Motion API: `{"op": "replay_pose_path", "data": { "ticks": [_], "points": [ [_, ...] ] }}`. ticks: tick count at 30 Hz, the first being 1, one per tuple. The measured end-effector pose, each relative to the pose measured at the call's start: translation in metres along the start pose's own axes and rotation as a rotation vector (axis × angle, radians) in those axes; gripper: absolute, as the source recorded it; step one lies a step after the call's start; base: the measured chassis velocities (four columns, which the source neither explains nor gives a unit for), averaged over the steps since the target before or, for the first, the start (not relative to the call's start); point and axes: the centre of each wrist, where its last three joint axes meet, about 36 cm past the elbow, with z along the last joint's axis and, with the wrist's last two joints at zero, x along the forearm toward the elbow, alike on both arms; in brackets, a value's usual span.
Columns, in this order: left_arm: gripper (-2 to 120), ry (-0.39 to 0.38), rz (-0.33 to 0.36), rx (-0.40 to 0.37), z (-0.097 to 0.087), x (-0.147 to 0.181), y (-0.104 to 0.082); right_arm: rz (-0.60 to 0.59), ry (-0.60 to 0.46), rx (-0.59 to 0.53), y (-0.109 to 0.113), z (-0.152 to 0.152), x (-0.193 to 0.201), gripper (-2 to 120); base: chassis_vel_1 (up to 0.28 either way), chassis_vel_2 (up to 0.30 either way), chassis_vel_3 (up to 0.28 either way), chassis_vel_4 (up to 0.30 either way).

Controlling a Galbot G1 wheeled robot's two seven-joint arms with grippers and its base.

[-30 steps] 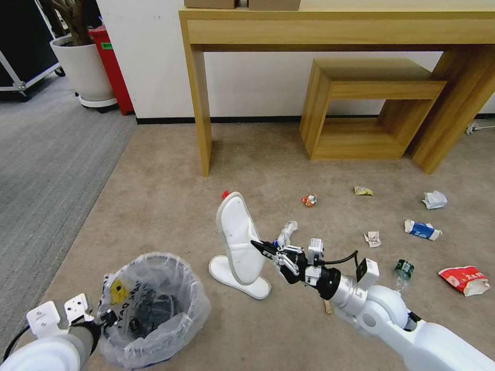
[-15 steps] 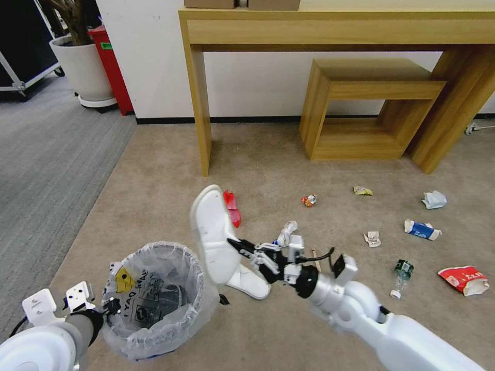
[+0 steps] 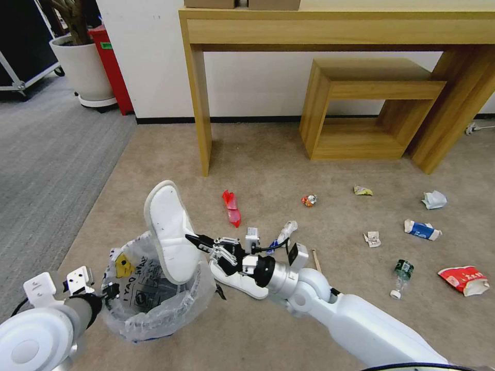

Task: Pick up the trash bin and place the garbage on the floor into it.

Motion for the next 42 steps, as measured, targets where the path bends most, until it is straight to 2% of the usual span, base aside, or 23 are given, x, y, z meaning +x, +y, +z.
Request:
{"op": "replay_pose_path", "data": {
  "ticks": [6,8,12,16,21,23,24,26,27,30,32,34,36,38,39,41,42],
  "points": [
    [0,0.012,0.011,0.006,0.003,-0.005,-0.003,-0.015,-0.006,-0.013,-0.008,0.015,-0.023,0,0.000,0.000,0.000,0.000],
    [0,0.008,0.016,0.002,0.001,-0.006,-0.004,-0.032,-0.007,-0.020,-0.012,0.030,-0.043,0,0.000,0.000,0.000,0.000],
    [0,0.000,0.016,-0.006,-0.005,-0.007,-0.005,-0.036,-0.005,-0.017,-0.017,0.040,-0.056,0,0.000,0.000,0.000,0.000],
    [0,-0.002,0.012,-0.009,-0.007,-0.008,-0.004,-0.031,0.002,-0.006,-0.020,0.043,-0.055,0,0.000,0.000,0.000,0.000],
    [0,-0.001,0.006,-0.007,-0.008,-0.010,-0.003,-0.003,0.058,0.044,-0.026,0.041,-0.033,0,0.000,0.000,0.000,0.000],
    [0,0.002,0.005,-0.007,-0.007,-0.011,-0.003,0.007,0.069,0.048,-0.028,0.039,-0.027,7,0.000,0.000,0.000,0.000],
    [0,0.002,0.005,-0.007,-0.007,-0.011,-0.003,0.007,0.069,0.048,-0.028,0.039,-0.027,7,0.000,0.000,0.000,0.000],
    [0,0.007,0.005,-0.006,-0.005,-0.012,-0.003,0.014,0.075,0.051,-0.028,0.039,-0.023,18,0.000,0.000,0.000,0.000],
    [0,0.007,0.005,-0.006,-0.005,-0.012,-0.003,0.014,0.075,0.051,-0.028,0.039,-0.023,18,0.000,0.000,0.000,0.000],
    [0,0.014,0.007,-0.006,-0.002,-0.013,-0.004,0.026,0.076,0.048,-0.027,0.039,-0.023,34,0.000,0.000,0.000,0.000],
    [0,0.014,0.007,-0.007,-0.002,-0.013,-0.004,0.028,0.076,0.048,-0.027,0.039,-0.023,36,0.000,0.000,0.000,0.000],
    [0,0.016,0.006,-0.008,-0.001,-0.012,-0.004,0.037,0.076,0.048,-0.026,0.038,-0.023,49,0.000,0.000,0.000,0.000],
    [0,0.017,0.006,-0.008,-0.001,-0.012,-0.004,0.040,0.075,0.049,-0.026,0.037,-0.024,51,0.000,0.000,0.000,0.000],
    [0,0.014,0.005,-0.009,-0.001,-0.012,-0.003,0.074,0.061,0.063,-0.025,0.024,-0.026,63,0.000,0.000,0.000,0.000],
    [0,0.014,0.005,-0.009,-0.001,-0.012,-0.003,0.074,0.061,0.063,-0.025,0.024,-0.026,63,0.000,0.000,0.000,0.000],
    [0,0.011,0.008,-0.011,-0.002,-0.010,-0.004,0.103,0.038,0.084,-0.025,0.001,-0.027,72,0.000,0.000,0.000,0.000],
    [0,0.011,0.008,-0.011,-0.002,-0.010,-0.004,0.103,0.038,0.084,-0.025,0.001,-0.027,72,0.000,0.000,0.000,0.000]
  ]
}}
